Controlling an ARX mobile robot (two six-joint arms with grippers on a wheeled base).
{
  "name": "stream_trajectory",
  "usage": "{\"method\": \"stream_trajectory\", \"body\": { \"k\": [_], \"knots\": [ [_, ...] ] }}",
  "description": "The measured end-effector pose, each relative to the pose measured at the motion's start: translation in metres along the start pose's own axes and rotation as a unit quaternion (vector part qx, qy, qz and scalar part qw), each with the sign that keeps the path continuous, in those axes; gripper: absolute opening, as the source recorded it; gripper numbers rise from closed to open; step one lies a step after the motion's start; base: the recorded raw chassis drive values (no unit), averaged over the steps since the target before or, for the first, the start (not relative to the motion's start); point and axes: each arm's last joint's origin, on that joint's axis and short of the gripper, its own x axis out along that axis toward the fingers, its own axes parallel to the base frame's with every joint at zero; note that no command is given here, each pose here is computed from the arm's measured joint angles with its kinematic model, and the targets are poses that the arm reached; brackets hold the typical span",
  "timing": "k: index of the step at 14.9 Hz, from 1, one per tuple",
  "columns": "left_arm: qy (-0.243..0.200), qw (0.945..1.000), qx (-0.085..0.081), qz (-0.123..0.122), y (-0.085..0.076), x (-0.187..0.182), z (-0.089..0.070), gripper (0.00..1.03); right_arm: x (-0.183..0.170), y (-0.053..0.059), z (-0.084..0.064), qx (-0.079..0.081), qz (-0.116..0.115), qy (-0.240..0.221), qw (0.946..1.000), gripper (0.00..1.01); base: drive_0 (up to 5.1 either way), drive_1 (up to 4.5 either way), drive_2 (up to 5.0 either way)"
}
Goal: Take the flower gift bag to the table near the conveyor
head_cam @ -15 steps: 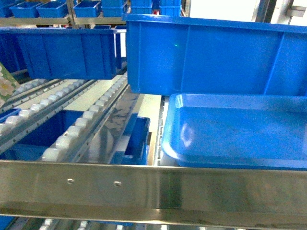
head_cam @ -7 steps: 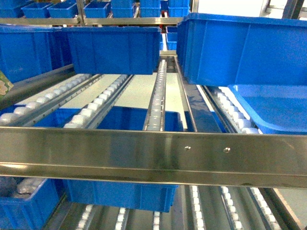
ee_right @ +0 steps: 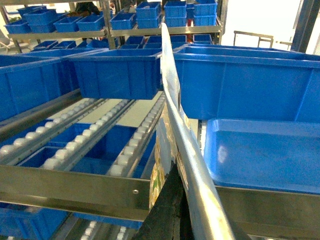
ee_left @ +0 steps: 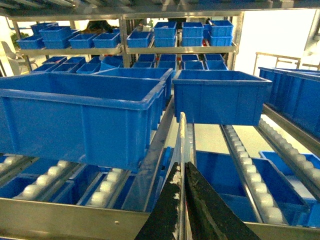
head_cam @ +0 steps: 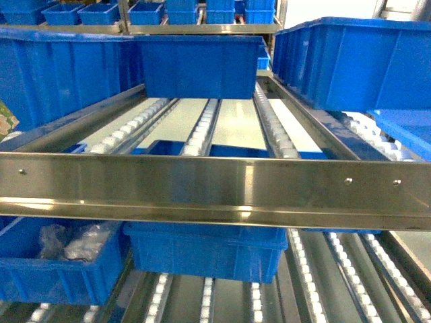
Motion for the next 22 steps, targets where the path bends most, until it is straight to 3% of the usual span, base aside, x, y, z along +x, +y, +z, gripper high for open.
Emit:
{"method": "stream_trajectory", "body": {
  "k": [15, 22],
  "knots": [
    [-0.001, 1.0, 0.0, 0.0, 0.0, -0.0001, 0.0002, 0.03, -0.0001, 0.0, 0.0003, 0.0, 0.0, -0.002, 1.0, 0.02, 0.0, 0.0, 0.0],
    [-0.001, 1.0, -0.001, 0.0, 0.0, 0.0, 0.0003, 0.03, -0.0001, 0.0001, 0.0005, 0.0, 0.0, -0.003, 1.0, 0.02, -4.6, 0.86, 3.9]
  ]
}}
